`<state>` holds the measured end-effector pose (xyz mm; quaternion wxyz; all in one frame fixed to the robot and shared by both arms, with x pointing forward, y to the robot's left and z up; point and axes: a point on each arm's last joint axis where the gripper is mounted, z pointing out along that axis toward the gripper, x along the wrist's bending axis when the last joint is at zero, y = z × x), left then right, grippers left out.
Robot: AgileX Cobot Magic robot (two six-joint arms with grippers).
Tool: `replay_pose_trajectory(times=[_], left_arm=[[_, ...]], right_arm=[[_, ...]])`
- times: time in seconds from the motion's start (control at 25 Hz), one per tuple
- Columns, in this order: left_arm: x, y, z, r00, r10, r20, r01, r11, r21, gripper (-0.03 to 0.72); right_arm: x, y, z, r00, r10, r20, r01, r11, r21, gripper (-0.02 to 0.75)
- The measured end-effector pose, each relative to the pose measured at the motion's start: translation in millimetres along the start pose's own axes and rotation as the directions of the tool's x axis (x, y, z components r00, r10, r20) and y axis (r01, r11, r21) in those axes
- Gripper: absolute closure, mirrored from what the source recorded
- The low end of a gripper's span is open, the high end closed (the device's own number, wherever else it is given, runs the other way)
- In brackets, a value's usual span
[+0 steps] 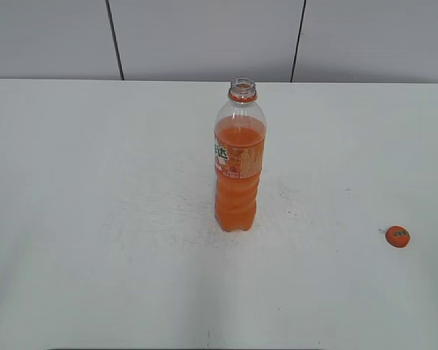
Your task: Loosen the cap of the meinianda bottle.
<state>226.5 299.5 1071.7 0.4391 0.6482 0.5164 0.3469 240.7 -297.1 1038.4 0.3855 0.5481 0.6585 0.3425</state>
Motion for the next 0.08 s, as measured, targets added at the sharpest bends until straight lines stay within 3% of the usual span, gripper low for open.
replay_pose_trajectory(times=[0.08], left_arm=[[-0.8, -0.1, -0.1, 0.998, -0.024, -0.060, 0.024, 1.000, -0.003, 0.166]], right_arm=[[0.0, 0.0, 0.0, 1.000, 0.000, 0.000, 0.000, 1.000, 0.000, 0.213]])
